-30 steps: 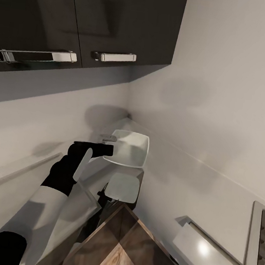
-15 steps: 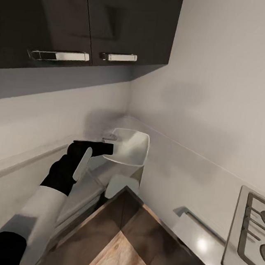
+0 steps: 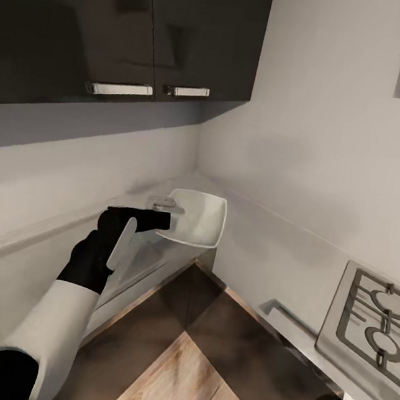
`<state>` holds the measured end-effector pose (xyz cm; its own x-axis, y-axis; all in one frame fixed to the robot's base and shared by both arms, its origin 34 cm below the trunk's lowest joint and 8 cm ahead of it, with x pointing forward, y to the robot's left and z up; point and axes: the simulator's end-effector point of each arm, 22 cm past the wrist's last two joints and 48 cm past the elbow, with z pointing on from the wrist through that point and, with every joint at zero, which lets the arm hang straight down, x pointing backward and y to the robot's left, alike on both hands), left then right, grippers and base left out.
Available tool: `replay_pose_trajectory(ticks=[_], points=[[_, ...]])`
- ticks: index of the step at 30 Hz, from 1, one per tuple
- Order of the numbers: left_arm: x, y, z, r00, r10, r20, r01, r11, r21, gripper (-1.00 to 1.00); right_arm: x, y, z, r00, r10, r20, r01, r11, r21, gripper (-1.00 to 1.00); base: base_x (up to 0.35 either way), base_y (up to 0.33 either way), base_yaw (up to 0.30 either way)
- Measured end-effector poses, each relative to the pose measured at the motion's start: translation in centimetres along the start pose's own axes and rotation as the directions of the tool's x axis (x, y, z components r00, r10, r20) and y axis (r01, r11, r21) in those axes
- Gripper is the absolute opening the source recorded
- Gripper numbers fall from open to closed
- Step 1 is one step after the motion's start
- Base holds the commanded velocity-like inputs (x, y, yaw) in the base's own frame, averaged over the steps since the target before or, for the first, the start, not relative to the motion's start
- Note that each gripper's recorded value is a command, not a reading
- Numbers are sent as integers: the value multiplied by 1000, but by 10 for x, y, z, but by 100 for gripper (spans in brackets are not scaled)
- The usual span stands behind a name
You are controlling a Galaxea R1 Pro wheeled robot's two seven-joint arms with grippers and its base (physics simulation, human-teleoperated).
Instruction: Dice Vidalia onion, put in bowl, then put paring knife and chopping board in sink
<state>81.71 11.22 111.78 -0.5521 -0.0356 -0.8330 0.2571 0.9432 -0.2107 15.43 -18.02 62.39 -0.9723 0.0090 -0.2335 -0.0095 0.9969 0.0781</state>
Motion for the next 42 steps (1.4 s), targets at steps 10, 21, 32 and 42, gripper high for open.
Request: replay_pose_trajectory(ticks=[10,21,32,42], points=[[-4,12,-8,1000,12,-2,-12,1000,-25,-100,-5,-2,0,1000,-3,15,3,1000,2,100,-331,43,244],[-9,19,-13,1000,2,8,-2,999,-33,-100,-8,-2,1,1000,-4,24,4,1000,2,100,-331,104,262],[-13,17,-17,1000,5,16,-4,999,-33,-100,-11,-2,1,999,-5,32,5,1000,2,100,-330,114,262],[-18,24,-22,1000,-15,27,16,999,-40,-100,-14,-2,1,999,-6,40,6,1000,2,100,-329,120,262]])
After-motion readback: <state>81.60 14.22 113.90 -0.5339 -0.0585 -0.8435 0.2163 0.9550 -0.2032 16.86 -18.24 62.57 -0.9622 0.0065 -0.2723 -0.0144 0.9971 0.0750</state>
